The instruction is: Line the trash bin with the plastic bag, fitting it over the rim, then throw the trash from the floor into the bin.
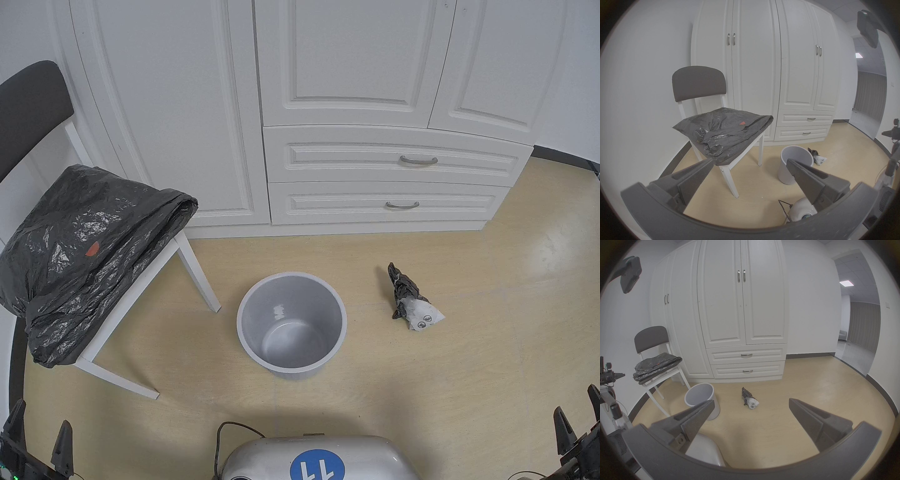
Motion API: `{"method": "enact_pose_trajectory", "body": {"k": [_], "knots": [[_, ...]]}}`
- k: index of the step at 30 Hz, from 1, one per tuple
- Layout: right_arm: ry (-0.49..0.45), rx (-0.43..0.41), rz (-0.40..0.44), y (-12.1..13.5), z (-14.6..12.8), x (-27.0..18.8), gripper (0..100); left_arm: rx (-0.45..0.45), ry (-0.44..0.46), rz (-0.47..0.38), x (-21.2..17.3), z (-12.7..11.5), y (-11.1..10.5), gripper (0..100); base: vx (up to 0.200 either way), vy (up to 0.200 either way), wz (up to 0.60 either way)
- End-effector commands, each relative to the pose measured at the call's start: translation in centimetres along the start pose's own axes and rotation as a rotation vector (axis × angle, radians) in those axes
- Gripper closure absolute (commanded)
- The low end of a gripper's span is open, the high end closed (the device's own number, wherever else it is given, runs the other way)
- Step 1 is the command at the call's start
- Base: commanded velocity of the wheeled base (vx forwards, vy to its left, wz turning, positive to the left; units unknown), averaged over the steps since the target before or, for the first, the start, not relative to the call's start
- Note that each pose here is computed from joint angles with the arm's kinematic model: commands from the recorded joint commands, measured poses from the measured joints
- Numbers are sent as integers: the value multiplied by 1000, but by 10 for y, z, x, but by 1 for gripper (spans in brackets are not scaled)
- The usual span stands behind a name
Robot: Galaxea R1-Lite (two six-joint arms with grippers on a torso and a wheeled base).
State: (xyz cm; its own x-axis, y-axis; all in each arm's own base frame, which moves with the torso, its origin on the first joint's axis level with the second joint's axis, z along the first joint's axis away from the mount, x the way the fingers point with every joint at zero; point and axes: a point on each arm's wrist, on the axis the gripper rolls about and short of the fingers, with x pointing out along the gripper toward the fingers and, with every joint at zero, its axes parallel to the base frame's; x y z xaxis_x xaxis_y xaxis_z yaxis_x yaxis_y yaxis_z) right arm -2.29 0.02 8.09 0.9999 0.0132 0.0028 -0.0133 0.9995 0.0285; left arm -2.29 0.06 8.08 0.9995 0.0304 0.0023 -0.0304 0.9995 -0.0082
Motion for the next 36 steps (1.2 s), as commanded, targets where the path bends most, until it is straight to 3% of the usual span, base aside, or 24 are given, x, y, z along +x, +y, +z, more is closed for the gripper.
{"method": "enact_pose_trajectory", "body": {"k": [1, 36], "knots": [[0, 1, 1, 0, -5, 0, 0, -3, 1, 2, 0, -5, 0, 0, 0, 0, 0], [0, -12, -2, 0, -5, 0, 0, -35, -1, 11, 0, -5, 0, 0, 0, 0, 0]]}}
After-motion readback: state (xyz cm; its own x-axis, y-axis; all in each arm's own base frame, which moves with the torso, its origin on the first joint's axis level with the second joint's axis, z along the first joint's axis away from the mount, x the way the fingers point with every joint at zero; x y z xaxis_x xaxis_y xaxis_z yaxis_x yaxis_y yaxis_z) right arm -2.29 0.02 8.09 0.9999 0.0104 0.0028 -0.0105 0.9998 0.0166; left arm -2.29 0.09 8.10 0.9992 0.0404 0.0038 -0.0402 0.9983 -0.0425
